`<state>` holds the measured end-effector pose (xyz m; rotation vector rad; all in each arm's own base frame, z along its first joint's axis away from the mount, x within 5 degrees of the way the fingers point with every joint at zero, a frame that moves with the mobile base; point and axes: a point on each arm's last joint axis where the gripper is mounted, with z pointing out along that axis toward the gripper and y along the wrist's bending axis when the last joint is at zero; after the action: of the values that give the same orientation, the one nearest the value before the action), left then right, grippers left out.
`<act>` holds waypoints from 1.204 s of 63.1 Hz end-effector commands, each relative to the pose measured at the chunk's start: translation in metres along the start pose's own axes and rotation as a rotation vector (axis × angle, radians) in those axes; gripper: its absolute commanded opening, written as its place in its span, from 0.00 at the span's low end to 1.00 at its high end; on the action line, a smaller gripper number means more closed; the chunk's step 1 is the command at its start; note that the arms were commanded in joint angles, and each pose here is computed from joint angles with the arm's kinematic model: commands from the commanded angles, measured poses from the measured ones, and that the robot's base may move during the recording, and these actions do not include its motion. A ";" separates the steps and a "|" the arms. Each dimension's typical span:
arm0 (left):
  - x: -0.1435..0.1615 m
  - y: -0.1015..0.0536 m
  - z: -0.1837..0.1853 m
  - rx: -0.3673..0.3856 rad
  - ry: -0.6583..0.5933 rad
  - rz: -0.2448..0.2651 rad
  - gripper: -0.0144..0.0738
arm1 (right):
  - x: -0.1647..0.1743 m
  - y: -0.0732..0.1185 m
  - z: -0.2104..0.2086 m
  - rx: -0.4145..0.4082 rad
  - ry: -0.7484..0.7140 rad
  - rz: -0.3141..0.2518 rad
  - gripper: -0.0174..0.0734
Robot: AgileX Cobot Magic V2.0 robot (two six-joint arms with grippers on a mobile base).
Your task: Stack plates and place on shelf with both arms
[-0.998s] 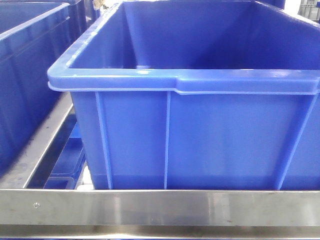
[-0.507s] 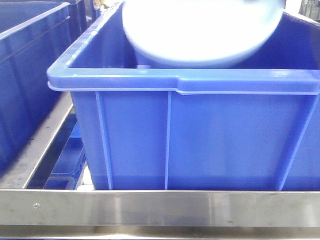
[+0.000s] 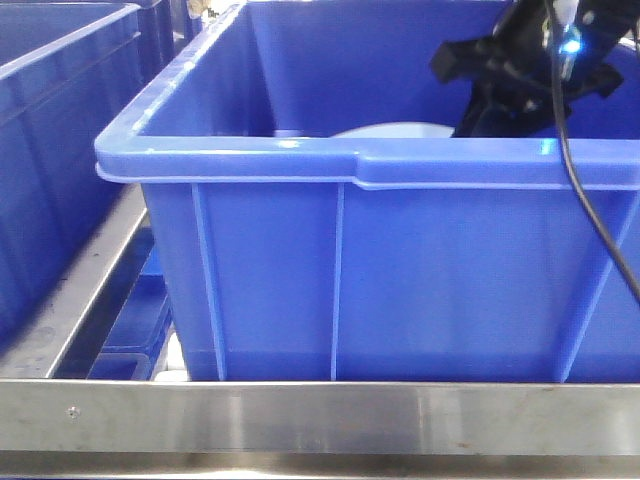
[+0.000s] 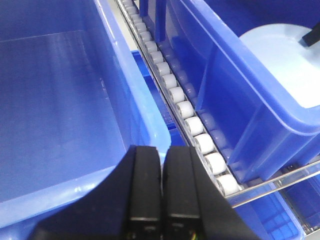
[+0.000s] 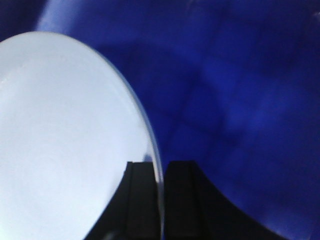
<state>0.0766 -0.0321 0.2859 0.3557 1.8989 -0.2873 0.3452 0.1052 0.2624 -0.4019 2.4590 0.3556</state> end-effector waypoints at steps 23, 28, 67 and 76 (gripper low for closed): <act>-0.016 -0.003 -0.003 0.027 -0.103 -0.005 0.26 | -0.016 0.002 -0.018 0.003 -0.079 -0.009 0.70; -0.016 -0.003 -0.003 0.027 -0.103 -0.005 0.26 | -0.016 0.002 -0.019 0.001 -0.079 -0.010 0.74; -0.016 -0.003 -0.003 0.027 -0.103 -0.005 0.26 | -0.012 0.030 -0.146 -0.007 -0.349 -0.080 0.25; -0.016 -0.003 -0.003 0.027 -0.103 -0.005 0.26 | 0.021 0.035 -0.174 0.014 -0.445 -0.081 0.25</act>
<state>0.0766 -0.0321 0.2859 0.3557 1.8989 -0.2873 0.2464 0.0821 0.3669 -0.4203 2.1635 0.3659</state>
